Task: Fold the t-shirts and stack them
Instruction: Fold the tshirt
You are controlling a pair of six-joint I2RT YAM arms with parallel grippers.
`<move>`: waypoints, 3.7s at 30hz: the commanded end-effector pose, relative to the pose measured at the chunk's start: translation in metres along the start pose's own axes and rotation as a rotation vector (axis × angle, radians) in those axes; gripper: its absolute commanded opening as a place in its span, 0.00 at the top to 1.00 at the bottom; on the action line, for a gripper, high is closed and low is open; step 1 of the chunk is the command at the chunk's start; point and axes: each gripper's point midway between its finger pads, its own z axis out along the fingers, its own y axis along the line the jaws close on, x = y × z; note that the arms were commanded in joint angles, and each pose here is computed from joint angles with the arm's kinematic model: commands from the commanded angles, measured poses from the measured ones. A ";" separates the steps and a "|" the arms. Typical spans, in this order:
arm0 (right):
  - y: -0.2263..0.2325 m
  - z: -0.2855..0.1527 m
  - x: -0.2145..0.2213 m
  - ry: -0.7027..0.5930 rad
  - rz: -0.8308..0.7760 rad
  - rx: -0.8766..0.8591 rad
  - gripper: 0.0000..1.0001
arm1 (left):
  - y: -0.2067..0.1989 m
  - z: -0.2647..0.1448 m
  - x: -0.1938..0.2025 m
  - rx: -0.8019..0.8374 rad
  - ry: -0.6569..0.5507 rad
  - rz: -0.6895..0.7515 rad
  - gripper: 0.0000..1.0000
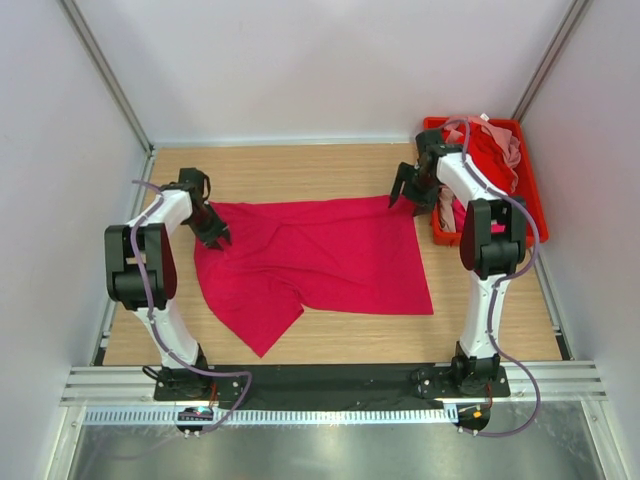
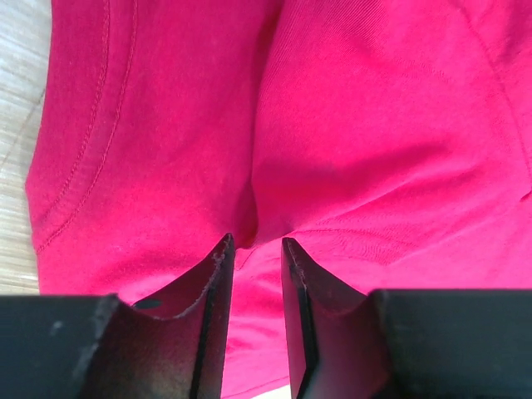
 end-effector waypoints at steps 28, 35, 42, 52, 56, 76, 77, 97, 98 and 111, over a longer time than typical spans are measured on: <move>-0.015 0.009 -0.059 -0.195 0.023 0.138 0.52 | -0.030 -0.043 -0.023 0.122 -0.107 0.006 1.00; -0.013 0.007 -0.047 -0.162 0.028 0.117 0.46 | -0.024 -0.075 -0.049 0.122 -0.209 -0.045 1.00; -0.017 0.011 -0.043 -0.154 0.021 0.128 0.44 | -0.023 -0.087 -0.067 0.141 -0.243 -0.092 1.00; -0.021 0.023 -0.056 -0.172 -0.017 0.151 0.53 | -0.028 -0.075 -0.063 0.156 -0.193 -0.089 1.00; -0.025 0.028 -0.060 -0.173 -0.034 0.172 0.52 | -0.029 -0.074 -0.063 0.159 -0.188 -0.090 1.00; -0.019 0.005 -0.078 -0.197 0.005 0.160 0.98 | -0.032 -0.087 -0.067 0.165 -0.204 -0.082 1.00; -0.017 0.000 -0.079 -0.195 0.009 0.155 0.99 | -0.033 -0.089 -0.067 0.166 -0.207 -0.079 1.00; -0.013 -0.026 -0.020 0.031 0.030 0.114 0.99 | -0.015 -0.109 -0.048 0.106 -0.182 -0.094 1.00; -0.014 -0.026 -0.018 0.038 0.029 0.119 0.99 | -0.014 -0.108 -0.047 0.106 -0.177 -0.099 1.00; -0.025 -0.022 -0.013 0.040 0.009 0.155 0.99 | -0.001 -0.096 -0.024 0.102 -0.122 -0.108 1.00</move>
